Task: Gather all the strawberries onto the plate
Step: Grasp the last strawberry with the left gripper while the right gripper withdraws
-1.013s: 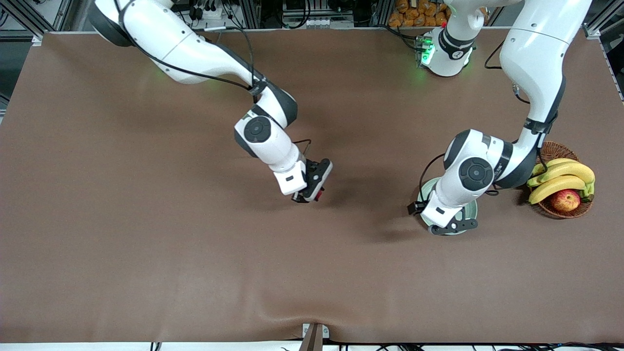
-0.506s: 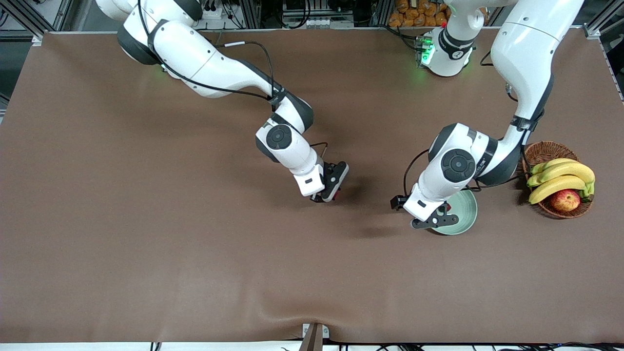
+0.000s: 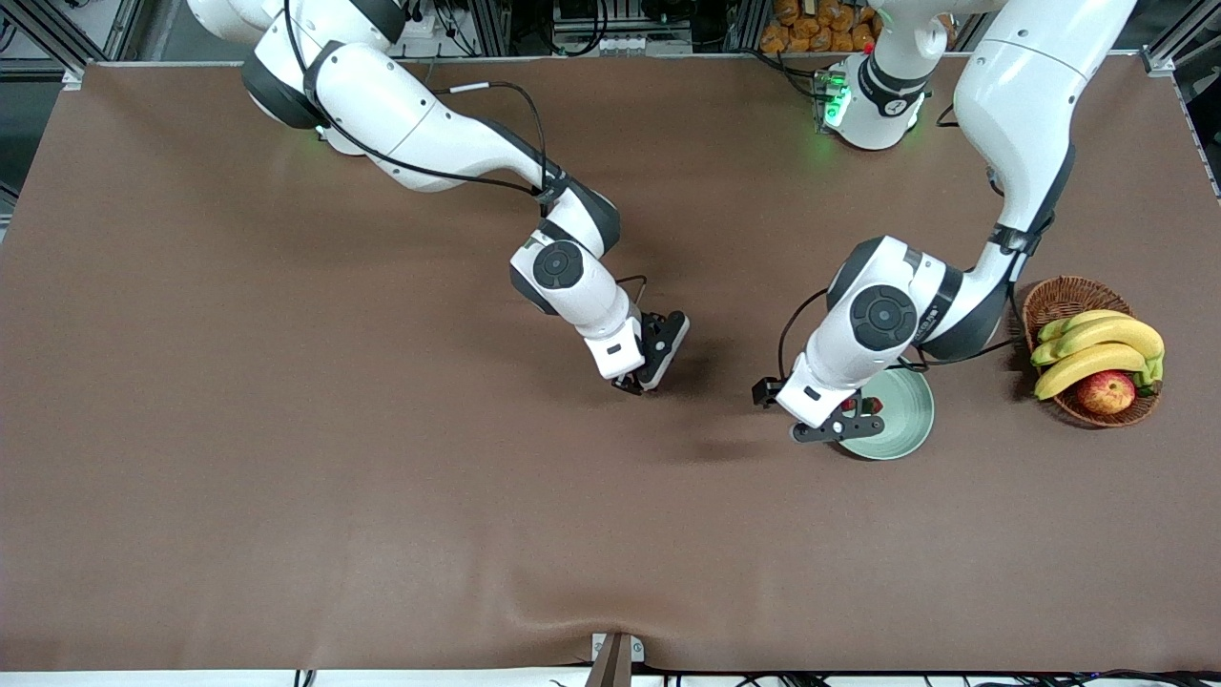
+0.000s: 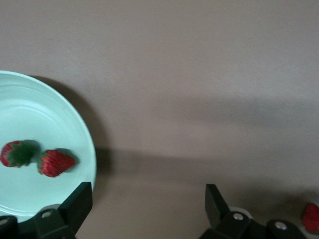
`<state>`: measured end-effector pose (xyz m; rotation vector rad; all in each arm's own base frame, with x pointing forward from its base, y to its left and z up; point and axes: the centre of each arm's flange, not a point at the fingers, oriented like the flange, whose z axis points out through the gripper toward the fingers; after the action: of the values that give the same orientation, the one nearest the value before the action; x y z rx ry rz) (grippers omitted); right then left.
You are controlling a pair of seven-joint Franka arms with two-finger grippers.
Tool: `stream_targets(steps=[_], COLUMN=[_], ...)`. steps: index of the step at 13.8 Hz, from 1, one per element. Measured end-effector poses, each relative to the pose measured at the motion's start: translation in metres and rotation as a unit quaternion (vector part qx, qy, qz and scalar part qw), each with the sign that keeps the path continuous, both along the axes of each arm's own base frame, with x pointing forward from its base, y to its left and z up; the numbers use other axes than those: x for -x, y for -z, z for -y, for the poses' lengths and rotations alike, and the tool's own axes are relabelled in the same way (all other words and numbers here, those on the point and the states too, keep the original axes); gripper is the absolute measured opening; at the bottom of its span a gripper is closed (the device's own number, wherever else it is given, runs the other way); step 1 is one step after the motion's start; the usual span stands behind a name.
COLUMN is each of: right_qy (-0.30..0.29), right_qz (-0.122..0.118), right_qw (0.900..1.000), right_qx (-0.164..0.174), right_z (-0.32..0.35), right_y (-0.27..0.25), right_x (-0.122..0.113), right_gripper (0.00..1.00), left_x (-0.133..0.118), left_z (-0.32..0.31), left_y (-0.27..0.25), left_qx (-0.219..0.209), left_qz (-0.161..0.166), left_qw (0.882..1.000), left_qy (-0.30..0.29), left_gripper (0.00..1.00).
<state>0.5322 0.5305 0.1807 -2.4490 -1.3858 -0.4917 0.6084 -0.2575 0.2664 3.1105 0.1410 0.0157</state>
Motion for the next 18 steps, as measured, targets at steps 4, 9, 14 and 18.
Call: stream_targets(steps=[4,9,14,18], right_qy=[0.016,0.063,0.099,0.146], right_qz=[0.012,0.028,-0.007,-0.029], right_qw=[1.000,0.998,0.992,0.981], right_qx=[0.001,0.005,0.077,0.125], right_z=[0.014,0.077,0.156,0.241], right_y=[-0.009,-0.055,-0.136,-0.196], right_x=[-0.020,-0.070,-0.099,-0.104], right_gripper=[1.00,1.00,1.00,1.00], left_x=[0.004,0.009,0.016,0.018], left_z=[0.022,0.061,0.111,0.141], left_y=[-0.008,-0.022,-0.009,0.005], left_qx=[0.004,0.015,0.030,0.037], left_qz=[0.008,0.022,0.017,0.018], left_qw=[1.000,1.000,0.999,0.999], left_qy=[0.010,-0.004,0.001,0.015], left_gripper=[1.00,1.00,1.00,1.00])
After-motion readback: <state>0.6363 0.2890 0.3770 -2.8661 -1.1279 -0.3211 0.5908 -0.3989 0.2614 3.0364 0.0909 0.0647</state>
